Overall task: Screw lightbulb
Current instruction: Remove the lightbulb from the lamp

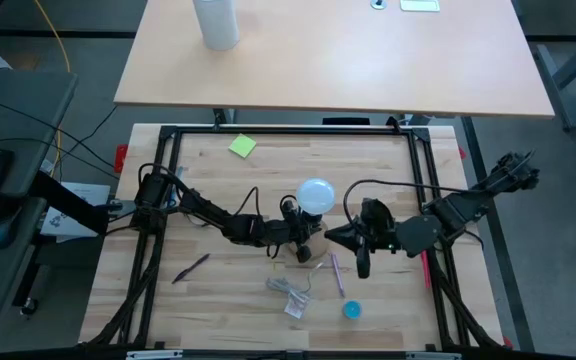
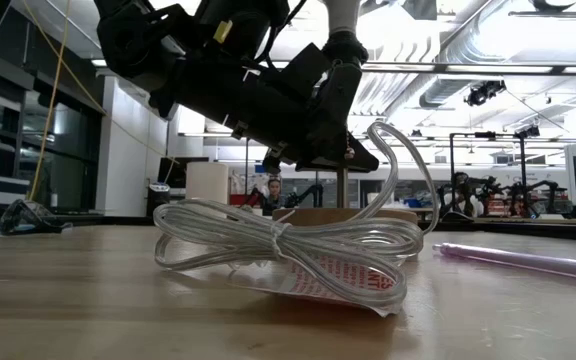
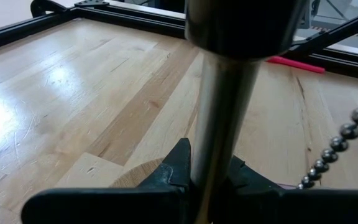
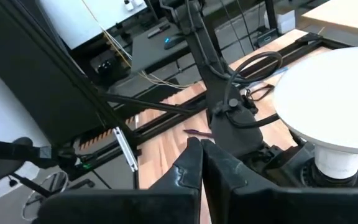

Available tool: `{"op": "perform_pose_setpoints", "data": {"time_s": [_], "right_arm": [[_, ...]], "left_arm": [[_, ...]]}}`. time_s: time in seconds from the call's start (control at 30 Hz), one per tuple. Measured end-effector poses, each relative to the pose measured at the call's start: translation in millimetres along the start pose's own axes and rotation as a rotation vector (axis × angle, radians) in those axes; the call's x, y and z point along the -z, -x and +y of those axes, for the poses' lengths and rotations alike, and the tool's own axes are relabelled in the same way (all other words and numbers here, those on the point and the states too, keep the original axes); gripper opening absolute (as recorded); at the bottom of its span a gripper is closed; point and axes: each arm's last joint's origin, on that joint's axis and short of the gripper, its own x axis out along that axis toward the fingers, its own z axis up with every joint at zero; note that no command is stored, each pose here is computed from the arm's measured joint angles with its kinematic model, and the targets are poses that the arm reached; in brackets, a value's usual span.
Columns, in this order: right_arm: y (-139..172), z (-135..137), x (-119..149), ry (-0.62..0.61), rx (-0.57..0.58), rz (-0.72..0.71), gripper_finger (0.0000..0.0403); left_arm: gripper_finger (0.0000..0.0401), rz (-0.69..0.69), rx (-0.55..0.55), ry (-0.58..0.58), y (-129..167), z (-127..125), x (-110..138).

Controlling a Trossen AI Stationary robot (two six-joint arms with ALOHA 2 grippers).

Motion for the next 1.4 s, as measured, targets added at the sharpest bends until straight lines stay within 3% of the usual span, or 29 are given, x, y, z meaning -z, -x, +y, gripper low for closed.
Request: {"op": "perform_pose_setpoints", "data": {"time_s": [0.43, 0.77, 1.0, 1.4], "right_arm": [[-1, -3, 6, 0.070, -0.054, 0.116, 0.0000], [2, 0, 7, 0.067, -0.046, 0.098, 0.0000], [11, 7, 12, 0.044, 0.046, 0.009, 0.0000], [9, 6, 12, 0.047, 0.027, 0.032, 0.0000]], "left_arm": [[0.0016, -0.015, 0.004, 0.007, 0, 0, -1], [0.0016, -0.021, 0.005, 0.010, 0, 0, -2], [0.0016, -0.021, 0.005, 0.010, 0, 0, -2], [0.0016, -0.020, 0.009, 0.010, 0, 0, -2]]}}
